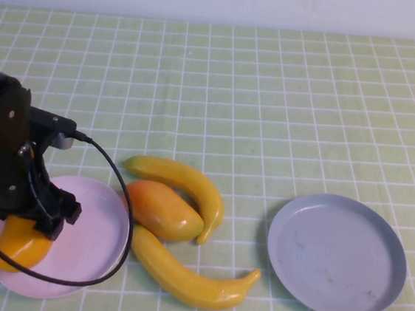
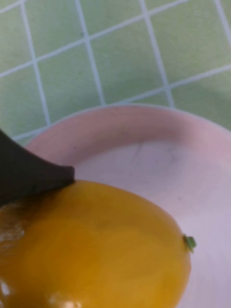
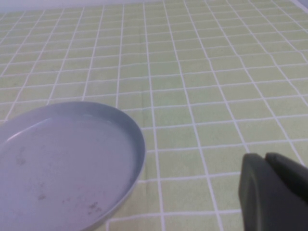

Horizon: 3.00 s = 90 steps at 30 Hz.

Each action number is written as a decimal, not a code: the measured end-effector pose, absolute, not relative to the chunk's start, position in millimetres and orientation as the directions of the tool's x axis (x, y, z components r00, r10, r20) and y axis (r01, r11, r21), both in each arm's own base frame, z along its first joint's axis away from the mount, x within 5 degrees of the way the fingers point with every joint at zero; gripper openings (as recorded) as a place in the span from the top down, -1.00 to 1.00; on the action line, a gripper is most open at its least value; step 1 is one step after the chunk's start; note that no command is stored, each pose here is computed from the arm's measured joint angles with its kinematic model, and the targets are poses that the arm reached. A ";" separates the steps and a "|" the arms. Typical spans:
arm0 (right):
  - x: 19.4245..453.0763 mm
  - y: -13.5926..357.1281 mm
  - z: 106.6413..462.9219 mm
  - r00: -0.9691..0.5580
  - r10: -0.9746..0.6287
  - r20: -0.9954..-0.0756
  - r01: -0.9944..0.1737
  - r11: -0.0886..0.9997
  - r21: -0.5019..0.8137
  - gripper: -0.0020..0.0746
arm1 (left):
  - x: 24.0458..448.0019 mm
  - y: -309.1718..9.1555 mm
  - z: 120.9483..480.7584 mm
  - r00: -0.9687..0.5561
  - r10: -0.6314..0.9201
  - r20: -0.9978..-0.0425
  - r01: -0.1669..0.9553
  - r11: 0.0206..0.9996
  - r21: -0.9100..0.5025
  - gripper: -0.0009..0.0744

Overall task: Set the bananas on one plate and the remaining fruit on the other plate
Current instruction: Put one type of fruit in the left plate

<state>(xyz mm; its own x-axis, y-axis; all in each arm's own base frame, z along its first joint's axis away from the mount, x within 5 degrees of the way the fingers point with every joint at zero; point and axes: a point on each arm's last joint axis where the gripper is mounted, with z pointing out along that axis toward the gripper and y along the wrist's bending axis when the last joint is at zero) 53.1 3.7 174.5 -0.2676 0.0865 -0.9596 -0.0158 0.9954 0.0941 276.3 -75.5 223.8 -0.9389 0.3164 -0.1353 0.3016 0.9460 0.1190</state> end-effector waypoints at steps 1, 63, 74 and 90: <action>53.1 3.7 174.5 -0.268 0.086 -0.960 -0.016 0.995 0.094 0.99 | 277.2 -75.9 222.7 -0.936 0.324 -0.137 0.310 0.944 0.112 -0.44; 53.1 3.7 174.5 -0.268 0.086 -0.960 -0.016 0.995 0.094 0.99 | 283.6 -176.4 244.5 0.339 0.889 -0.308 0.921 -0.248 0.300 -0.33; 53.1 3.7 174.5 -0.268 0.086 -0.960 -0.016 0.995 0.094 0.99 | 295.4 -180.2 221.6 0.338 0.898 -0.282 0.922 -0.257 0.289 -0.33; 53.1 3.7 174.5 -0.268 0.086 -0.960 -0.016 0.995 0.094 0.99 | 307.8 -182.5 204.1 0.371 0.899 -0.231 0.903 -0.292 0.316 -0.33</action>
<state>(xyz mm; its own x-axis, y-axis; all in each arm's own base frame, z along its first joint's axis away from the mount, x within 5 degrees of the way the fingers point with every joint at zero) 53.1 3.7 174.5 -0.2676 0.0865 -0.9596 -0.0158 0.9954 0.0941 307.8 -182.5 204.1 0.3712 0.8993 -0.2313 0.9030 -0.2916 0.3156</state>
